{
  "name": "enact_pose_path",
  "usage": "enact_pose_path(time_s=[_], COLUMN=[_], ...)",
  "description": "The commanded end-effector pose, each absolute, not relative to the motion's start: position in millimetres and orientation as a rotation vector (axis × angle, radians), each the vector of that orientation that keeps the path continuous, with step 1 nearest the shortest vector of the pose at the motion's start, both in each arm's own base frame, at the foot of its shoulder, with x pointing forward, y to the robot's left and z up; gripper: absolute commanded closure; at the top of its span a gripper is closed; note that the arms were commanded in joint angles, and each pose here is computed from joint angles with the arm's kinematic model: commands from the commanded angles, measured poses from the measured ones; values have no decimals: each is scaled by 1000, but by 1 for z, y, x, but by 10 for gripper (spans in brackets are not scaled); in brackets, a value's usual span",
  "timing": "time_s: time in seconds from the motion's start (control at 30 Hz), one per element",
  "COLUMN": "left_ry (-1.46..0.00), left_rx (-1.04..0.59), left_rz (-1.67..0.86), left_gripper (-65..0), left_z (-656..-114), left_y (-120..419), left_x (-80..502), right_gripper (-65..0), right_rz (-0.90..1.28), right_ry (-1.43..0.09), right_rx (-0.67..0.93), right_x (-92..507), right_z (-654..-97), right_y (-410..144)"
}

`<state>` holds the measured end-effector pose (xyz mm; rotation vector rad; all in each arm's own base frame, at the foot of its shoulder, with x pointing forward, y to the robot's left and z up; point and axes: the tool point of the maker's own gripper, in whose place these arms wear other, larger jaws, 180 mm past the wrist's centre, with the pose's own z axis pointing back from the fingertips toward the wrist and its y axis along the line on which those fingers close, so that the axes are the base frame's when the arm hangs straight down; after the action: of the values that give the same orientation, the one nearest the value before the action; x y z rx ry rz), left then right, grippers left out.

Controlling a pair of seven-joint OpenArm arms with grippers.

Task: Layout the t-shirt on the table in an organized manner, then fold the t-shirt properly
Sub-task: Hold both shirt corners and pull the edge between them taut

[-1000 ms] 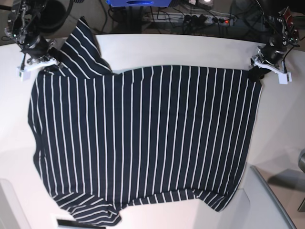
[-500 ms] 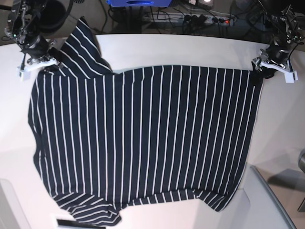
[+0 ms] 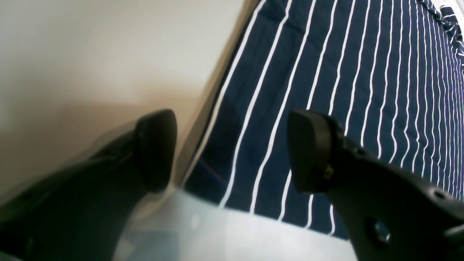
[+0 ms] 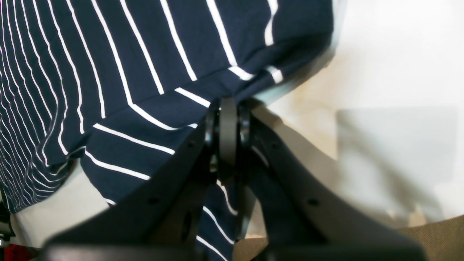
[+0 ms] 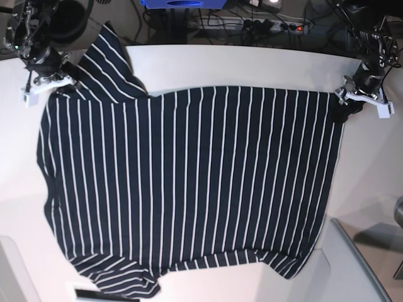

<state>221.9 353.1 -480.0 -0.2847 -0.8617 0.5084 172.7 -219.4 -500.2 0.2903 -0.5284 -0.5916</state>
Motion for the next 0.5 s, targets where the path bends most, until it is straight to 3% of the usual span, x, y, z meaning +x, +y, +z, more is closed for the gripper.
enact_pose_path(time_s=[0.0, 0.23, 0.3, 0.37, 0.47], left_ry=[-775, -713, -712, -713, -718], left_rx=[-282, -332, -332, -327, -323], left_rz=[495, 407, 410, 408, 405], left_gripper=[-464, -462, -436, -339, -133], left_z=[-495, -507, -508, -507, -505], left_y=[344, 311, 311, 314, 316], left_x=[209, 209, 209, 209, 210], right_gripper=[-8, -8, -8, -8, -8], right_rz=[-587, -582, -583, -584, -584], right_ry=[-495, -496, -494, -493, -491], right_rx=[246, 251, 251, 251, 251], right_x=[163, 166, 165, 165, 164], right_z=[-504, -504, -504, -505, -505], right_y=[-228, -226, -226, -226, -226])
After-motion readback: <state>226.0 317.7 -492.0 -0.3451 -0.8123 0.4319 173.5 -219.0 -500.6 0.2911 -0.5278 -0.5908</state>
